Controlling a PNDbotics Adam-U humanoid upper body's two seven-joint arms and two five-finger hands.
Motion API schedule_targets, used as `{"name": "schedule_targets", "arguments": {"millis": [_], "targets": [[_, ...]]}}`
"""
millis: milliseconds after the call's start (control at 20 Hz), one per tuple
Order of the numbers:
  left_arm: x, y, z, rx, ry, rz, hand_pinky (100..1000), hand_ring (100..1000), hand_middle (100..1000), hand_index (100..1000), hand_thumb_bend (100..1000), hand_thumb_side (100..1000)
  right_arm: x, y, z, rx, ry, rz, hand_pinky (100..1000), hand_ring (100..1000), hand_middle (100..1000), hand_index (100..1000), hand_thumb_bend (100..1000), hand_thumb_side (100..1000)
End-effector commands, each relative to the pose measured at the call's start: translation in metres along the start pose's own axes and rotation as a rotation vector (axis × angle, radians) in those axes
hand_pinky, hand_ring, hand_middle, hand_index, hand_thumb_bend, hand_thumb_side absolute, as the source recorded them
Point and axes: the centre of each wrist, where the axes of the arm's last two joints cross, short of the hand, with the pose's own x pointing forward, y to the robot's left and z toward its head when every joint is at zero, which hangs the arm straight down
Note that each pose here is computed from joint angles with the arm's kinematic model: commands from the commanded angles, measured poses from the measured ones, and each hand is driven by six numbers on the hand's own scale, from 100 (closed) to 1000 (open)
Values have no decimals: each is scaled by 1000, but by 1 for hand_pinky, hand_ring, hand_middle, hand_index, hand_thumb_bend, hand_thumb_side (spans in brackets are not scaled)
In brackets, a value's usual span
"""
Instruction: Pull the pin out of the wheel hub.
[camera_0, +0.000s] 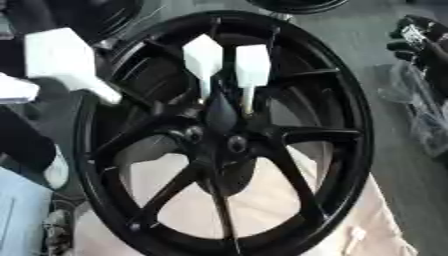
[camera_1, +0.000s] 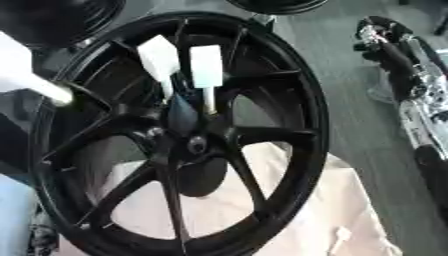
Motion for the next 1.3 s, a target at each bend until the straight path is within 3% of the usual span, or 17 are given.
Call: {"name": "schedule_targets", "arguments": {"millis": [50,200,250,300,350,450,500,550,700,950,1000,1050,1100,1150,1300], "targets": [[-11,21,25,195,83,-4,683,513,369,347,470,100,13,-15,-1,-32,-34,24,886,771,728,907,147,536],[-55,16,47,400,283,87,688,528,376,375,381,100,12,-21,1,-61,-34,22,886,771,728,907,147,535],[-71,14,54,463,346,114,697,546,396,406,279,100,12,-23,2,-69,-35,20,886,771,728,907,147,535],[-87,11,60,521,404,145,730,593,462,482,279,100,12,-24,2,-75,-35,18,886,771,728,907,146,535],[-101,8,66,560,444,173,795,700,603,666,306,227,12,-25,2,-80,-36,17,886,771,728,907,146,534],[-124,0,76,609,500,196,875,832,778,853,372,559,12,-26,3,-88,-39,13,886,771,728,908,146,533],[-136,-4,80,630,531,198,895,854,799,878,387,665,12,-26,3,-91,-41,11,886,771,728,908,146,533],[-145,-7,83,645,558,190,903,863,811,896,457,742,12,-27,3,-92,-42,9,886,771,728,908,145,533],[-160,-14,88,671,620,136,888,853,807,904,556,895,12,-27,3,-96,-45,5,886,771,729,908,143,534],[-162,-17,86,695,619,150,868,835,791,891,522,862,12,-27,3,-98,-45,-2,887,771,729,908,142,534],[-161,-18,86,702,606,174,853,815,764,865,380,754,12,-27,3,-99,-44,-3,887,772,729,908,140,535],[-161,-19,85,722,584,209,815,771,713,826,261,701,11,-27,4,-100,-44,-3,887,772,729,908,140,536],[-159,-19,85,761,544,255,786,741,671,789,139,635,11,-27,4,-100,-44,-4,887,772,729,908,139,536],[-157,-20,84,806,490,306,779,735,662,762,100,611,11,-27,4,-100,-45,-5,887,772,729,908,138,536],[-142,-28,77,978,228,475,775,733,662,760,100,643,13,-26,3,-100,-54,-11,888,772,730,909,136,536]]}}
